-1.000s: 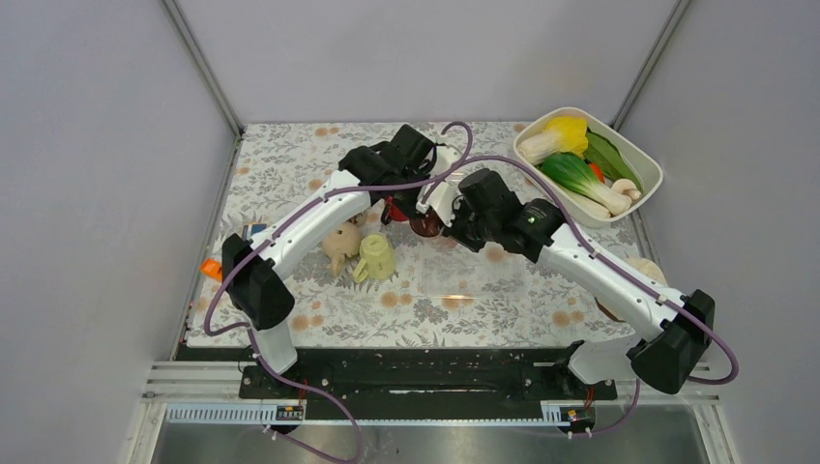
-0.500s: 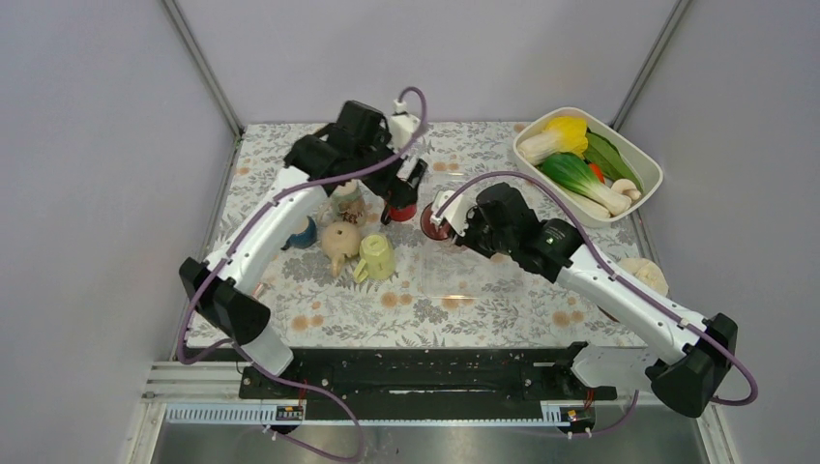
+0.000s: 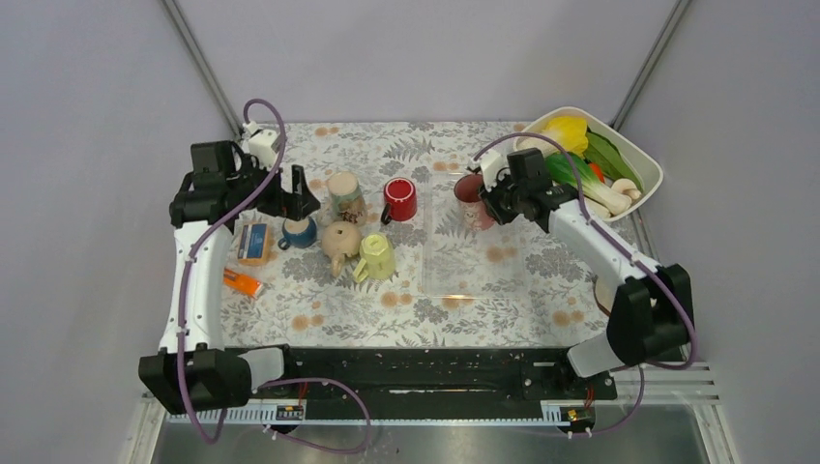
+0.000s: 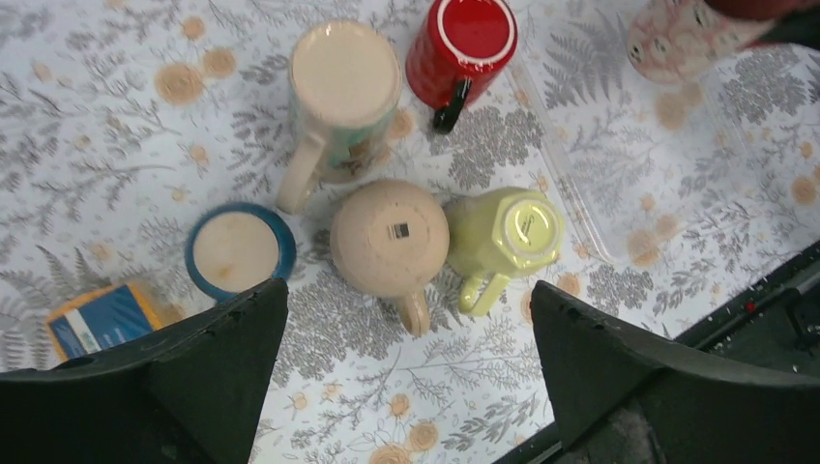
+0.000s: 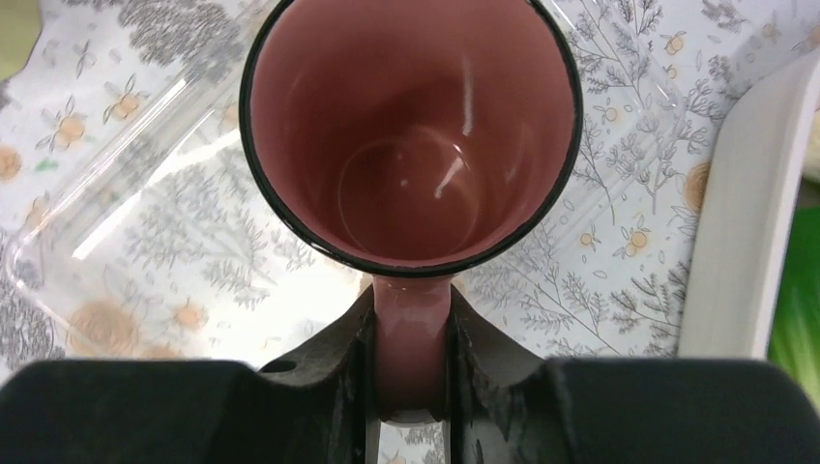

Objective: Turn the mug right side up

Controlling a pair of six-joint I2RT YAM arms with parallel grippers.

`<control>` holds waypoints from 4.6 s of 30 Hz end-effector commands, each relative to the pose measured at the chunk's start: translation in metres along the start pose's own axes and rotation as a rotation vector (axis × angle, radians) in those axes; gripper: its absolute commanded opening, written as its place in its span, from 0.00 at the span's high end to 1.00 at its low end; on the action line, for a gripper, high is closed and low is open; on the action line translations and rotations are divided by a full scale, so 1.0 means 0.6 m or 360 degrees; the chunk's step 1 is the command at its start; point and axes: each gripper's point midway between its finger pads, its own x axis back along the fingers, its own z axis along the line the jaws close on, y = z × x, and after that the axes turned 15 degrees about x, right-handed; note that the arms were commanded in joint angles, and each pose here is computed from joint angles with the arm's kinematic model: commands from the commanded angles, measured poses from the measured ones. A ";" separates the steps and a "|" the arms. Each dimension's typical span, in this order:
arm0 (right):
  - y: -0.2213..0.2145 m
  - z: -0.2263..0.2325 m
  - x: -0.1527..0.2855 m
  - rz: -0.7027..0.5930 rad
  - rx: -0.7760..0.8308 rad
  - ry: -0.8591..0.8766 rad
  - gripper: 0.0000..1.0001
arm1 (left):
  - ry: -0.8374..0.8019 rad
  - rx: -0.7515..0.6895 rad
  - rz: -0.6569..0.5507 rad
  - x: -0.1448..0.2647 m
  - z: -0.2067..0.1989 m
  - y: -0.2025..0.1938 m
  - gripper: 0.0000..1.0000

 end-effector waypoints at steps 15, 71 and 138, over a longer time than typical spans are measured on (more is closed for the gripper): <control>0.044 -0.221 -0.076 -0.0462 -0.0206 -0.0330 1.00 | -0.0358 -0.0086 -0.0071 0.009 -0.013 -0.061 0.01; 0.147 -0.117 0.276 -0.0790 -0.0188 -0.0306 0.00 | -0.0056 -0.0235 -0.0036 -0.023 0.069 -0.028 0.01; 0.080 0.001 0.228 -0.0884 -0.0189 -0.0071 0.03 | 0.0183 -0.0443 0.1193 -0.220 0.308 -0.232 0.46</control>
